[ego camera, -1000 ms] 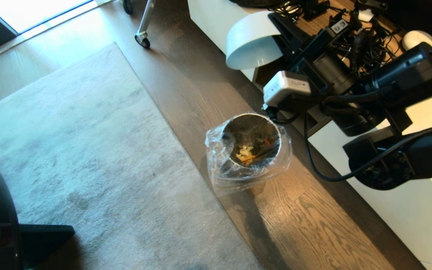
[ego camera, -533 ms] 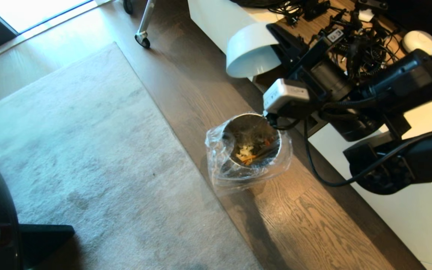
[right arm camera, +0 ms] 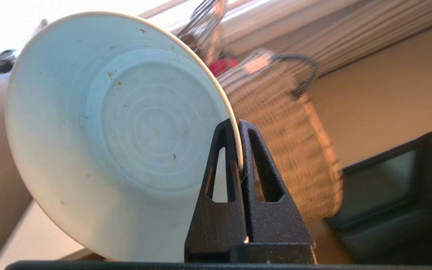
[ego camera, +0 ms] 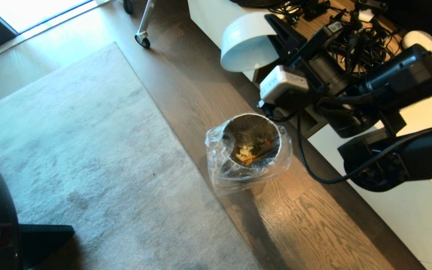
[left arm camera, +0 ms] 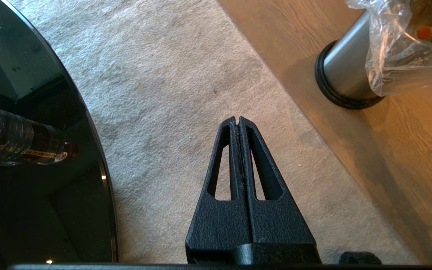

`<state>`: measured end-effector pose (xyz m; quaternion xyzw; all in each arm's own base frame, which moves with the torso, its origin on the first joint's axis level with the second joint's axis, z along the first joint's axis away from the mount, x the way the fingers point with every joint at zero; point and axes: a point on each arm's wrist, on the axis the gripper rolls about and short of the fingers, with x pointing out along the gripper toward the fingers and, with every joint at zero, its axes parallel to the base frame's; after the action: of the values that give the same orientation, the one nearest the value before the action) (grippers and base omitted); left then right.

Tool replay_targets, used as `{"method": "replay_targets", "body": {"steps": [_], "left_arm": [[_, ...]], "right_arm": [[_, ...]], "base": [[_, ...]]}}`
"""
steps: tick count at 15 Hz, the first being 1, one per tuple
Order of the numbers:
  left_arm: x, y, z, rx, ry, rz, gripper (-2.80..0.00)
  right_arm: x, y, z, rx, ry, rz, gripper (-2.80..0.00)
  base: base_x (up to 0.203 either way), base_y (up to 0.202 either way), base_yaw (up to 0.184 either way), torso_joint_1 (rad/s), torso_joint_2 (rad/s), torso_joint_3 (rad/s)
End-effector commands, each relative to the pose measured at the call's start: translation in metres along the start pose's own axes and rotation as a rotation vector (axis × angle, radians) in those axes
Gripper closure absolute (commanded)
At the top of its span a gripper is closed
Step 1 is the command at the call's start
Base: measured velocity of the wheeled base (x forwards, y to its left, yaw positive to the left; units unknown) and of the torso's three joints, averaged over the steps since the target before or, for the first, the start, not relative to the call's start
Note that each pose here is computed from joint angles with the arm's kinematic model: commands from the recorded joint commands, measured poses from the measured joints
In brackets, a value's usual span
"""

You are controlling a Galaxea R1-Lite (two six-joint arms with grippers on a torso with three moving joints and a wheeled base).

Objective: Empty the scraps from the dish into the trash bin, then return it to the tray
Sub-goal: Put the bowl back to the table

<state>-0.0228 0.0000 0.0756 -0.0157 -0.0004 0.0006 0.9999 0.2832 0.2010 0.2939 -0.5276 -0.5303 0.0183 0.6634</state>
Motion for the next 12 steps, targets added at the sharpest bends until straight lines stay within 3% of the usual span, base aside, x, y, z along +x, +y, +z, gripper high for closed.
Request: {"method": "replay_targets", "body": {"steps": [1,3,7,12], "left_arm": [[0.000,0.000,0.000,-0.001,-0.001,0.000,0.00],[0.000,0.000,0.000,-0.001,-0.001,0.000,0.00],[0.000,0.000,0.000,-0.001,-0.001,0.000,0.00],[0.000,0.000,0.000,-0.001,-0.001,0.000,0.00]], "right_arm": [[-0.012,0.013,0.002,0.044,0.044,0.032,0.00],[-0.024,0.025,0.001,0.110,0.168,0.084,0.00],[-0.035,0.035,0.000,0.174,0.310,0.116,0.00],[-0.041,0.040,-0.001,0.261,0.376,0.130,0.00]], "base": [[0.000,0.000,0.000,0.000,0.00,0.000],[0.000,0.000,0.000,0.000,0.00,0.000],[0.000,0.000,0.000,0.000,0.00,0.000],[0.000,0.000,0.000,0.000,0.00,0.000]]}}
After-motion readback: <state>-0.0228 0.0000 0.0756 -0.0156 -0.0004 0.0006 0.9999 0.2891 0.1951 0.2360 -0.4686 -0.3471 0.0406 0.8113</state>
